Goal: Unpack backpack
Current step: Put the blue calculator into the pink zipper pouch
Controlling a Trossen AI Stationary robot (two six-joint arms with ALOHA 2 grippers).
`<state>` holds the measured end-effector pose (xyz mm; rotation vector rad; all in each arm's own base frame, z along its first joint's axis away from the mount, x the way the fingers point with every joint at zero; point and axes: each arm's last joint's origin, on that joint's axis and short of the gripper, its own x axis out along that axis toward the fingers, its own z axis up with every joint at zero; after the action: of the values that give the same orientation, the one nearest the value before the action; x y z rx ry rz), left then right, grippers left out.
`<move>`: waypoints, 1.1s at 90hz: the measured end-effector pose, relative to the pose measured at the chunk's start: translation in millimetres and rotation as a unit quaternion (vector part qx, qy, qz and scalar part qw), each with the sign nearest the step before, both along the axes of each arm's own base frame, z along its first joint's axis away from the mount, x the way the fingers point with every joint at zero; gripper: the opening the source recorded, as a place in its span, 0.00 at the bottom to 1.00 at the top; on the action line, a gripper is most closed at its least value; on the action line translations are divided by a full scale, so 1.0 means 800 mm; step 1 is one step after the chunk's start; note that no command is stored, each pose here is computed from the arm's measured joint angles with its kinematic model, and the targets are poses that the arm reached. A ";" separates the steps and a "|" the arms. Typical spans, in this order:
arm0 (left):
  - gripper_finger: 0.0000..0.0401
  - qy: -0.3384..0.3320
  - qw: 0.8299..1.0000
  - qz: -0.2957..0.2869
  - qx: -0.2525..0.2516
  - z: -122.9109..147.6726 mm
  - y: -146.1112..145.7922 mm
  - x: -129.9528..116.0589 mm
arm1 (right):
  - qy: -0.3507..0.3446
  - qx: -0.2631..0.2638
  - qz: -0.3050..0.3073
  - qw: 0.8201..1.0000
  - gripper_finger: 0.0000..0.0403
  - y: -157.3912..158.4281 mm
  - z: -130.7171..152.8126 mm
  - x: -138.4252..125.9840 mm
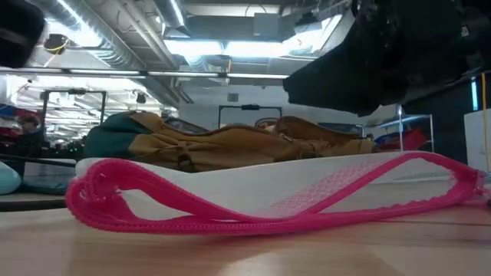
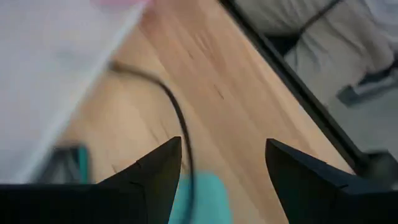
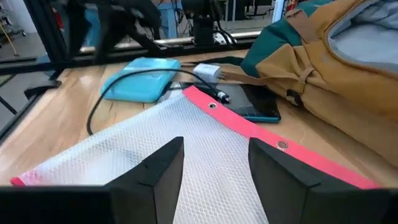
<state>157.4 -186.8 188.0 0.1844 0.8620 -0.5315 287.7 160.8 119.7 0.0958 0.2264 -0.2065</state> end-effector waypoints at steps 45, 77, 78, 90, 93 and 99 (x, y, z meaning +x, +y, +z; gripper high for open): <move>0.54 0.120 0.980 0.139 0.078 -0.029 -0.015 -0.044 | 0.008 0.012 -0.005 1.000 0.41 -0.001 -0.003 -0.001; 0.54 0.081 0.977 0.155 0.118 -0.062 -0.031 -0.032 | 0.010 0.011 -0.006 1.000 0.41 -0.001 -0.004 -0.001; 0.54 0.079 0.978 0.154 0.118 -0.062 -0.032 -0.032 | 0.010 0.011 -0.006 1.000 0.41 -0.001 -0.004 -0.001; 0.54 0.062 0.982 0.138 0.115 -0.064 -0.040 -0.029 | 0.010 0.012 -0.006 1.000 0.41 -0.001 -0.004 -0.001; 0.54 0.059 0.982 0.132 0.118 -0.062 -0.042 -0.029 | 0.010 0.013 -0.006 1.000 0.41 -0.001 -0.004 -0.001; 0.54 0.053 0.984 0.119 0.124 -0.059 -0.045 -0.030 | 0.009 0.015 -0.007 1.000 0.41 -0.001 -0.004 -0.001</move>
<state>133.0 -222.6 140.6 0.2780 1.0393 -0.2093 286.9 160.2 116.8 0.1250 0.2472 -0.2171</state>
